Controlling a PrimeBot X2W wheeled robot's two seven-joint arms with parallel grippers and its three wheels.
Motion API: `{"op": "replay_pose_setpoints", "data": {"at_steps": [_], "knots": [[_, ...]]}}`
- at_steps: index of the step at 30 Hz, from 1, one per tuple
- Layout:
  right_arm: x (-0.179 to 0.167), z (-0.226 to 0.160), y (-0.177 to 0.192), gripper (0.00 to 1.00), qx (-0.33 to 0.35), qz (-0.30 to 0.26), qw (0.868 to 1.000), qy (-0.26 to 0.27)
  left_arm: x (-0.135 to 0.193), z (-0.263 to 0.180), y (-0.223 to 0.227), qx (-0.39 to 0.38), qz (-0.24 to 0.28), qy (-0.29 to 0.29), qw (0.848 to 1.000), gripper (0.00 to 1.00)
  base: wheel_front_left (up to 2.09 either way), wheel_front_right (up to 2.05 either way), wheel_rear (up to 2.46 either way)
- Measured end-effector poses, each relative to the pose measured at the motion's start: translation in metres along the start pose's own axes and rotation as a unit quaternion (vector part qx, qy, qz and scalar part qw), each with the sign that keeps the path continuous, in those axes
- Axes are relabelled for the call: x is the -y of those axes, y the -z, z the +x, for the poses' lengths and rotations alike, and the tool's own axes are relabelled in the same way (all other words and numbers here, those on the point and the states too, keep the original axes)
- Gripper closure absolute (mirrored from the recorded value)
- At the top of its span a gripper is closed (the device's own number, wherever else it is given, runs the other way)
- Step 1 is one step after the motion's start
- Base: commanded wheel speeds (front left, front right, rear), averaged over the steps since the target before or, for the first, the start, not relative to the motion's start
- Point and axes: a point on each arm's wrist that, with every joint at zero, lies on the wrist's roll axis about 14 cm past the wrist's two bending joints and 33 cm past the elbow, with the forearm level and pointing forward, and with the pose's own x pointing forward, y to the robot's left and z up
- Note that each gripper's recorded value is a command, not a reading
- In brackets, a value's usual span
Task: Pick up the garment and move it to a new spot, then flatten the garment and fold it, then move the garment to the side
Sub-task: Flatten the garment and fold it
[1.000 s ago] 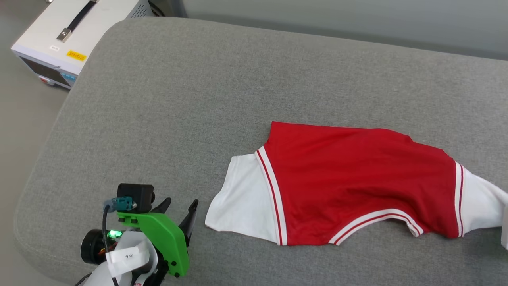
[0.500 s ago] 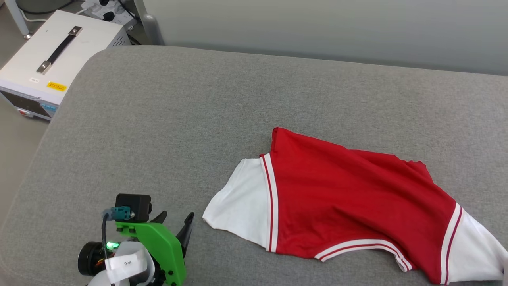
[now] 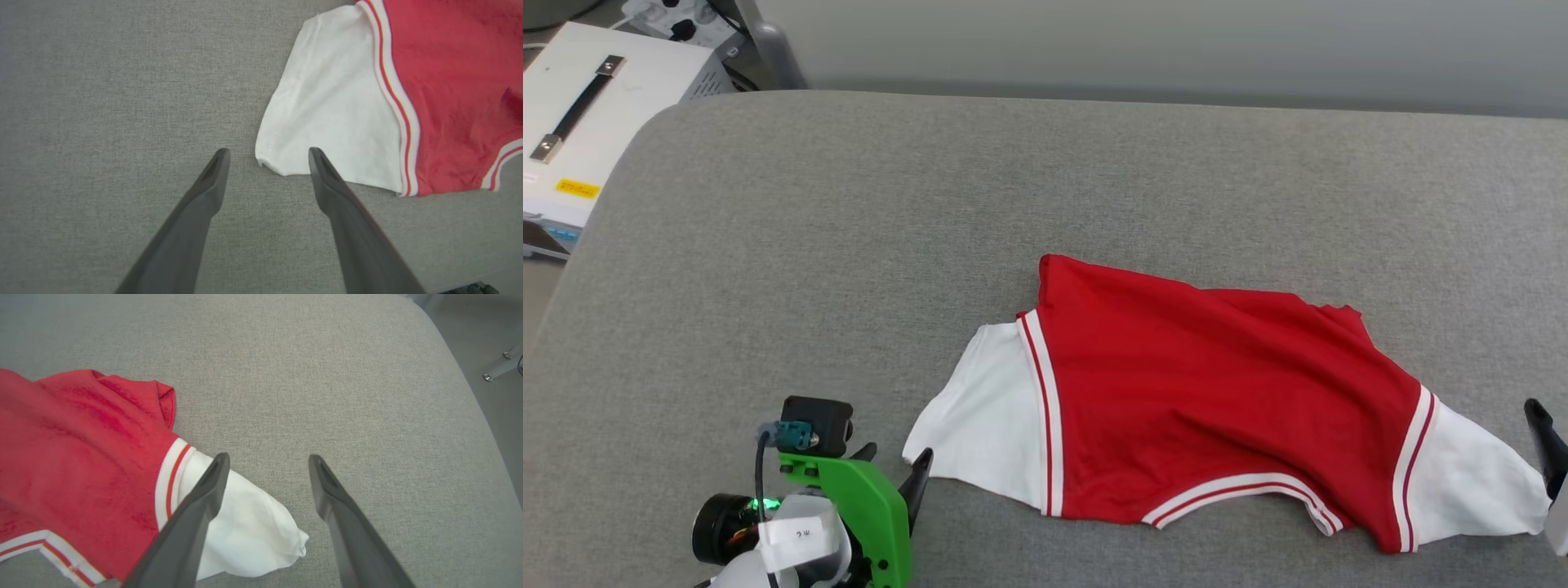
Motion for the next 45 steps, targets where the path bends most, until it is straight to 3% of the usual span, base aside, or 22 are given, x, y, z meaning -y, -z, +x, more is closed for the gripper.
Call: {"op": "replay_pose_setpoints", "data": {"at_steps": [8, 17, 18, 19, 20, 27, 35, 45], "knots": [[-0.005, -0.011, -0.029, 0.0, 0.093, 0.001, 0.996, -0.002, -0.004, 0.026, 0.016, -0.06, 0.033, -0.001, 0.998, 0.0, 0.0, 0.0, 0.0], [0.005, -0.013, -0.018, 0.0, 0.1, 0.015, 0.995, 0.019, -0.012, 0.049, 0.043, -0.14, 0.062, -0.01, 0.988, 0.0, 0.0, 0.0, 0.0], [0.007, -0.013, -0.017, 0.0, 0.099, 0.016, 0.995, 0.021, -0.012, 0.05, 0.044, -0.149, 0.064, -0.009, 0.987, 0.18, 0.0, 0.0, 0.0], [0.008, -0.012, -0.015, 0.0, 0.097, 0.017, 0.995, 0.023, -0.012, 0.051, 0.045, -0.153, 0.064, -0.008, 0.986, 0.74, 0.0, 0.0, 0.0], [0.009, -0.012, -0.013, 0.0, 0.094, 0.016, 0.995, 0.026, -0.011, 0.053, 0.044, -0.155, 0.063, -0.005, 0.986, 1.0, 0.0, 0.0, 0.0], [0.013, -0.011, -0.001, 0.0, 0.061, 0.009, 0.998, 0.028, 0.0, 0.048, 0.028, -0.12, 0.03, 0.014, 0.992, 1.0, 0.0, 0.0, 0.0], [0.012, -0.013, 0.05, 0.0, -0.07, 0.001, 0.997, 0.018, 0.0, 0.015, -0.021, -0.023, 0.004, 0.018, 1.0, 1.0, 0.0, 0.0, 0.0], [0.014, -0.008, 0.076, 0.0, -0.153, -0.002, 0.988, 0.023, 0.017, -0.021, -0.027, -0.017, 0.003, 0.037, 0.999, 1.0, 0.0, 0.0, 0.0]]}}
